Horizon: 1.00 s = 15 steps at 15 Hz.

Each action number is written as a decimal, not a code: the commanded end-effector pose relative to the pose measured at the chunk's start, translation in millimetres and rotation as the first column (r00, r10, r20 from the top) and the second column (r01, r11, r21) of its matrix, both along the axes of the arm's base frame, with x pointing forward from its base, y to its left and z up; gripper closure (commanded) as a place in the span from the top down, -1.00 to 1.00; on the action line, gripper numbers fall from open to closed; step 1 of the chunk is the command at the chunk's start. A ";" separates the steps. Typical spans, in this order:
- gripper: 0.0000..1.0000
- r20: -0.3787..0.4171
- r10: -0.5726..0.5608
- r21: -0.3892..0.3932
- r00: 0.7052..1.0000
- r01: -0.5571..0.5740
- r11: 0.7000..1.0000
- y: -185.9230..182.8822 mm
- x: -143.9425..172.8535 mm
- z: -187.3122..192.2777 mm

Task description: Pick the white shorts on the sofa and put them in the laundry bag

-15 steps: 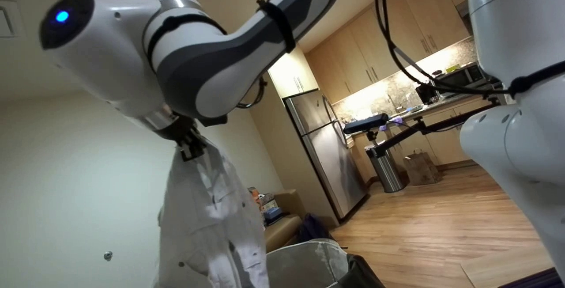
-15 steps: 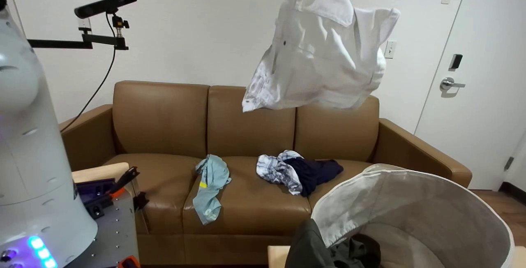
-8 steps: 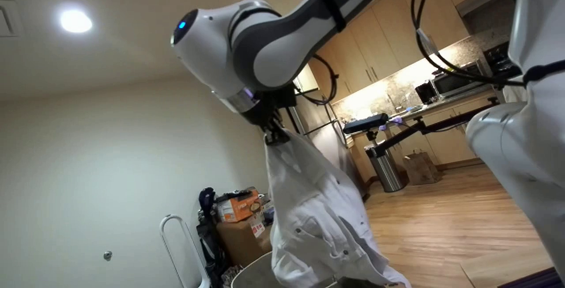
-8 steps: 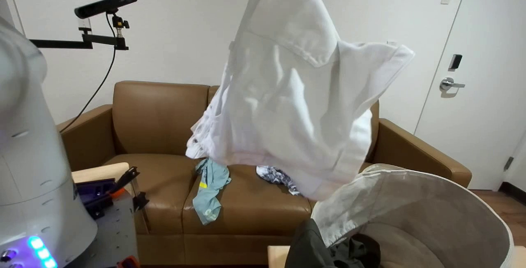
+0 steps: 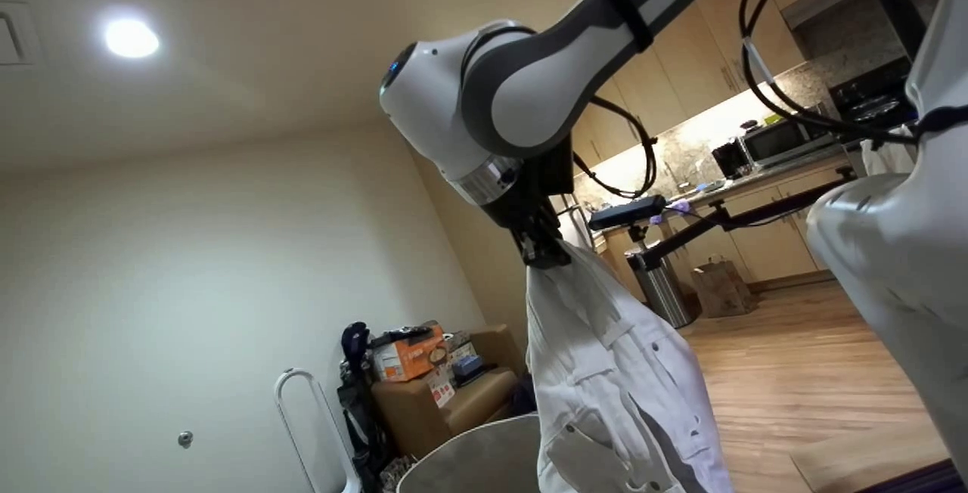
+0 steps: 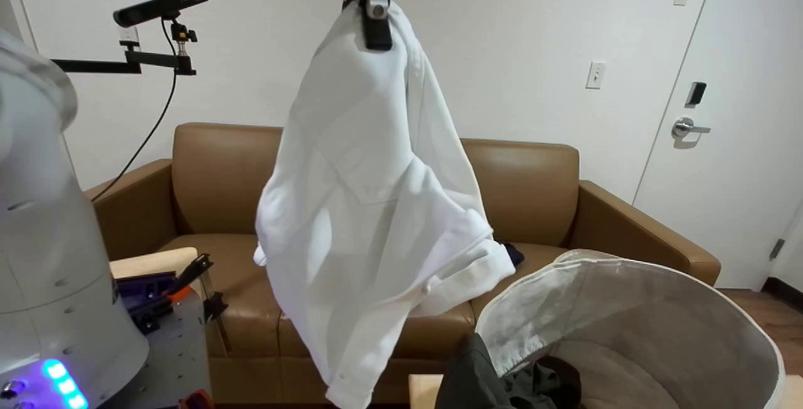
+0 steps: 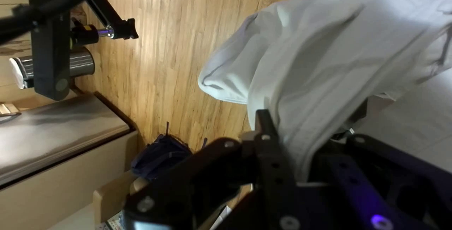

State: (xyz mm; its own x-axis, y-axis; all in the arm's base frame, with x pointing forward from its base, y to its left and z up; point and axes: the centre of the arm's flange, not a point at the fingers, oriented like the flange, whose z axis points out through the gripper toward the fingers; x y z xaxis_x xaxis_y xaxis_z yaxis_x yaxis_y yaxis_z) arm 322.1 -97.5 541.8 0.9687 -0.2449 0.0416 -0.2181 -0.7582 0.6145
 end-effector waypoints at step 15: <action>-0.84 0.429 -0.028 0.141 0.903 -0.037 0.989 -112.0 58.6 -28.0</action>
State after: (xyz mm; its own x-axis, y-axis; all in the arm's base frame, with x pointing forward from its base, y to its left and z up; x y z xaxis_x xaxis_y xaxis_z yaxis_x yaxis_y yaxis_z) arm 380.9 -209.8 513.7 0.8659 -0.2755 0.4175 -0.4325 -0.8318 0.3480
